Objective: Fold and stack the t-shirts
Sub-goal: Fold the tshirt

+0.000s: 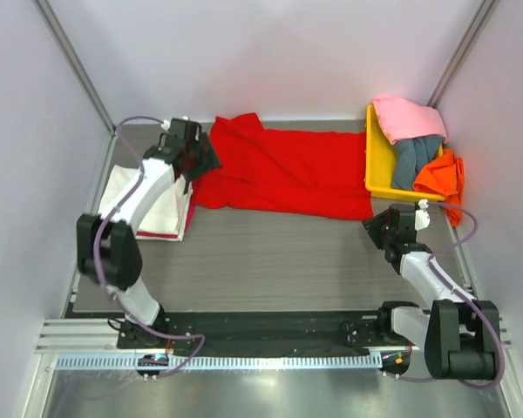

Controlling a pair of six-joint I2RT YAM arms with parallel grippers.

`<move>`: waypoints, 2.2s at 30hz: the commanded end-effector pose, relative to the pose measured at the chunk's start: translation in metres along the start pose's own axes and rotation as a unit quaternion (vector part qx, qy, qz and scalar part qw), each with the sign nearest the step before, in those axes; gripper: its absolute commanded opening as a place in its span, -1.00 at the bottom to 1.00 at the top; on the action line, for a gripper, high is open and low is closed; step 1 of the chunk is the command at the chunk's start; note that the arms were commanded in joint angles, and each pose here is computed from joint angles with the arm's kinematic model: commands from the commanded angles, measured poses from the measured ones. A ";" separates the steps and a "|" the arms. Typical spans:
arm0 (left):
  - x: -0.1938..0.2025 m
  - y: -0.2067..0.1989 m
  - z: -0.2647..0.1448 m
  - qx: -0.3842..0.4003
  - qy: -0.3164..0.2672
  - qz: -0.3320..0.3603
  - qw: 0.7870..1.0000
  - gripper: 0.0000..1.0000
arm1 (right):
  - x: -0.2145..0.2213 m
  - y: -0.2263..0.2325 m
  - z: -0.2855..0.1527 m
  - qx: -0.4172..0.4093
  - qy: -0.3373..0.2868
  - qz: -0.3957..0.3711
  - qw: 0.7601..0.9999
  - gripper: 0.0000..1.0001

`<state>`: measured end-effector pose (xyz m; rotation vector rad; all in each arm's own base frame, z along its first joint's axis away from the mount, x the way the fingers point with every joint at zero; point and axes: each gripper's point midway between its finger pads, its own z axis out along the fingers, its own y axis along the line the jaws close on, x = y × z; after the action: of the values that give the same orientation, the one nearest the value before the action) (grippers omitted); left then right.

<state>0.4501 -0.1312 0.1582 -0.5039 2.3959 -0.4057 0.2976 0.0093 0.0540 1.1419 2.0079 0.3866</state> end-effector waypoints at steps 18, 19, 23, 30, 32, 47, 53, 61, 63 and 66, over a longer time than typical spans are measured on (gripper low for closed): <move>0.096 0.086 0.009 -0.144 0.024 0.115 0.982 -0.99 | -0.007 0.014 -0.006 -0.039 -0.018 -0.019 0.999 -0.13; 0.095 0.090 0.012 -0.154 0.021 0.126 0.980 -1.00 | -0.007 0.014 -0.007 -0.040 -0.019 -0.020 0.999 -0.13; 0.098 0.096 0.028 -0.163 0.028 0.150 0.975 -1.00 | -0.007 0.014 -0.007 -0.041 -0.018 -0.021 0.999 -0.13; 0.099 0.126 0.039 -0.222 0.030 0.151 0.963 -0.99 | -0.005 0.010 -0.006 -0.035 -0.016 -0.025 0.999 -0.13; 0.098 0.133 0.042 -0.231 0.032 0.140 0.962 -1.00 | -0.004 0.008 -0.006 -0.032 -0.015 -0.024 0.999 -0.13; 0.035 0.201 0.047 -0.282 0.005 -0.017 0.959 -0.99 | -0.018 0.012 0.020 -0.050 -0.073 0.051 0.995 0.07; 0.042 0.165 0.052 -0.187 0.015 -0.054 0.981 -0.99 | -0.018 0.010 0.042 -0.040 -0.078 0.077 0.993 0.02; 0.069 0.127 0.023 -0.076 -0.012 -0.130 0.989 -1.00 | -0.024 -0.004 0.056 0.004 -0.102 0.104 0.989 -0.40; 0.074 0.116 0.018 -0.055 -0.023 -0.153 0.986 -1.00 | -0.024 -0.007 0.059 0.012 -0.101 0.101 0.990 -0.54; 0.077 0.103 0.014 -0.037 -0.055 -0.172 0.983 -0.89 | -0.024 -0.006 0.065 0.016 -0.099 0.096 0.990 -0.80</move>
<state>0.3545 -0.0580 0.0355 -0.9058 2.4046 -0.2768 0.3430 -0.0111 0.0205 1.3350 1.7714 0.3914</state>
